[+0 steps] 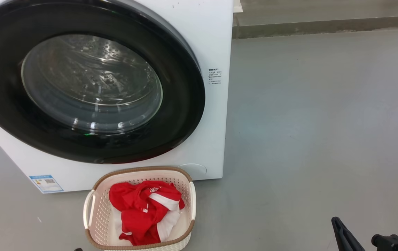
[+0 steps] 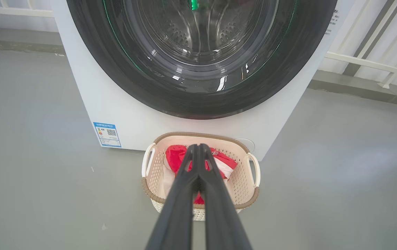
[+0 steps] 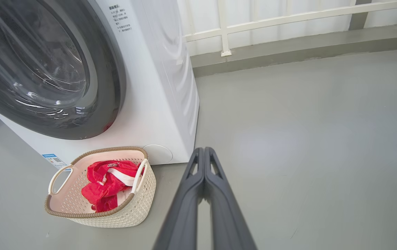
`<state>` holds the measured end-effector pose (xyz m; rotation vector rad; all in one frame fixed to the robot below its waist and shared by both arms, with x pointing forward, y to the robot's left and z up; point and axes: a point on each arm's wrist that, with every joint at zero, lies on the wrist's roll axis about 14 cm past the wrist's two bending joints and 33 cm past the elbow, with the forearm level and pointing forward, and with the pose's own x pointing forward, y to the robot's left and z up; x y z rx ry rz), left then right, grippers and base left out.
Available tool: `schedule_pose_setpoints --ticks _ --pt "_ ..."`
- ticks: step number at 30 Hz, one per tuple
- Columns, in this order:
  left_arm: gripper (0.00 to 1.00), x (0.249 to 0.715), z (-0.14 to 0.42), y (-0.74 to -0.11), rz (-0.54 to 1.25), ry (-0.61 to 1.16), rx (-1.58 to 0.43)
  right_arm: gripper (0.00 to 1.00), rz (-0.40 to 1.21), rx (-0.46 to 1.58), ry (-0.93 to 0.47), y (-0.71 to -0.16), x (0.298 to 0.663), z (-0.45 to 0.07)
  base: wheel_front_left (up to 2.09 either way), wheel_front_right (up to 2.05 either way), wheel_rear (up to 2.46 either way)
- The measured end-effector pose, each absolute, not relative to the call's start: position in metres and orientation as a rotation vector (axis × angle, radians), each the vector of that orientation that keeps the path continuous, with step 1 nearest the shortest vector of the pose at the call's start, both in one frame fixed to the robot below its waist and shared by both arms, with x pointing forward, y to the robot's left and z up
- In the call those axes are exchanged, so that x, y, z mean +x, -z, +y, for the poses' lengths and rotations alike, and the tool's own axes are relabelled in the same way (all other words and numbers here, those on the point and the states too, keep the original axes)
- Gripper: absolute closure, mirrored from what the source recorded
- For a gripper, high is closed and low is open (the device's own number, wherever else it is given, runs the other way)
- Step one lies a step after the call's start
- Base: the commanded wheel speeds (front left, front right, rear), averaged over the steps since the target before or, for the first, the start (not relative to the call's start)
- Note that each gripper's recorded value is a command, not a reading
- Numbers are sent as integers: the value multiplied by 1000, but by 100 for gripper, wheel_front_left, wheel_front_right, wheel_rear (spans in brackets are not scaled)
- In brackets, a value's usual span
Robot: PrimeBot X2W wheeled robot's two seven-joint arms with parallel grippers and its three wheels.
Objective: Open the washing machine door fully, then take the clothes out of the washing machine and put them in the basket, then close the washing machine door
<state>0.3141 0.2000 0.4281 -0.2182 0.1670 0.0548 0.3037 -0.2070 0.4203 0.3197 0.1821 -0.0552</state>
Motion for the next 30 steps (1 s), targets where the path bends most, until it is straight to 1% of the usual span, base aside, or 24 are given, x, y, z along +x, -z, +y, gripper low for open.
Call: schedule_pose_setpoints --ticks 30 --pt "100 320 205 -426 185 -133 -541 100 198 608 141 -420 312 -213 0 0 0"
